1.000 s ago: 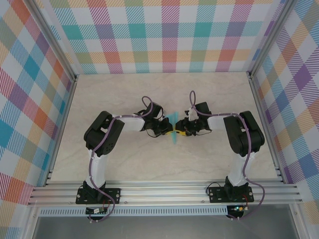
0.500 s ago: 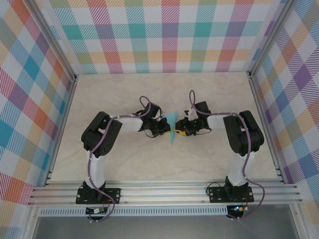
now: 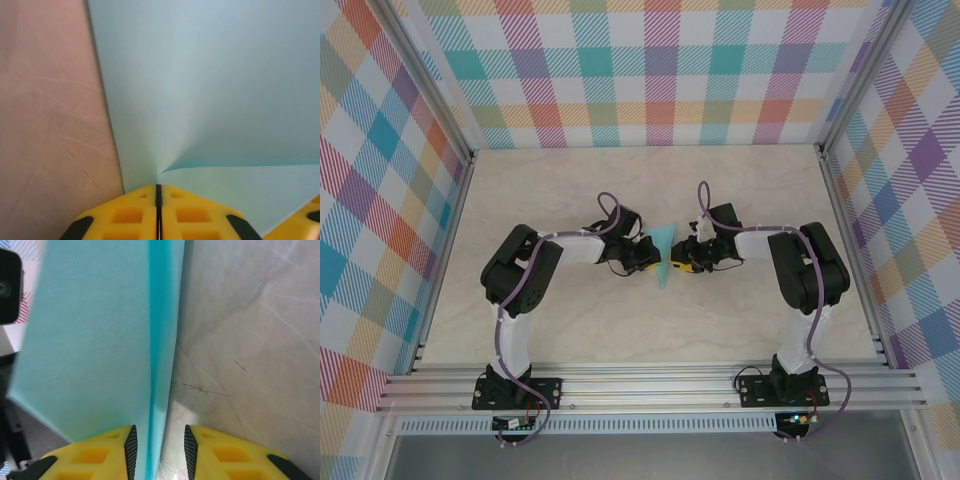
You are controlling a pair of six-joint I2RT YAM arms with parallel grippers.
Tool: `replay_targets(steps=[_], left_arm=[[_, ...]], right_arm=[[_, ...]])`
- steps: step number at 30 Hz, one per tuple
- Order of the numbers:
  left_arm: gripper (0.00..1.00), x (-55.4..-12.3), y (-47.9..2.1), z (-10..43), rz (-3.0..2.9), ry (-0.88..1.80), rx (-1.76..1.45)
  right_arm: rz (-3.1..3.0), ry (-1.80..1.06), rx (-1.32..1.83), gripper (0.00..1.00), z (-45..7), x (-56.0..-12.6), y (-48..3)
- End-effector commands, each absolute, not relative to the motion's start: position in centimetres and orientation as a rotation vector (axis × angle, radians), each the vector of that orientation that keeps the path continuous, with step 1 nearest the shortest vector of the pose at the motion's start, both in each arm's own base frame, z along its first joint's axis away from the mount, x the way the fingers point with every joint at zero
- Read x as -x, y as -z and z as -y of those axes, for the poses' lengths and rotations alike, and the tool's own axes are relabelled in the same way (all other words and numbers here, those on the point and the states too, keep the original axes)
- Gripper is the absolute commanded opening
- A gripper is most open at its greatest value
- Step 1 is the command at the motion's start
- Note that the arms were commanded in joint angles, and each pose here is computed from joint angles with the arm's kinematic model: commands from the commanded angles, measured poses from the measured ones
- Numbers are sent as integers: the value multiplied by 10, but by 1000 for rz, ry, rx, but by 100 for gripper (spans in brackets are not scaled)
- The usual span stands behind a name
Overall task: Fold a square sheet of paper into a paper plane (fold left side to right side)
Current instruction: Fold the wing for the fifth time at the center of the table.
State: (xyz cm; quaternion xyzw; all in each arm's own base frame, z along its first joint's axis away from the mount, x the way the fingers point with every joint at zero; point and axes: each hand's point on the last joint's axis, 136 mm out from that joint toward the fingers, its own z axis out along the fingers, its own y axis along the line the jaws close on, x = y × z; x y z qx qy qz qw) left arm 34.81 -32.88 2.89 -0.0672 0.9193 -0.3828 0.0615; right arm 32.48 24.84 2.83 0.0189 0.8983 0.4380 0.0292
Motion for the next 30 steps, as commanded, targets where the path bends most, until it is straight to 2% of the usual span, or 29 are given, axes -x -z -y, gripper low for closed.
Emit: replay_targets(steps=[1,6,11,19,30], left_arm=[[14,-352,-64,327,-2708,1210,159],[17,-353,-82,322,-2684,1199,146],[16,-353,-69,308,-2719,1134,194],[13,-352,-57,322,-2739,1233,162],[8,-352,-25,318,-2815,1160,178]], right_arm=[[-2863,-1279,-71,32,-244,-311,-8],[-2861,-1290,-79,32,-246,-313,-6],[-2860,-1288,-76,32,-246,-313,-6],[-2848,-1290,-66,32,-246,-314,-9],[-2721,-1346,-11,33,-248,-347,-47]])
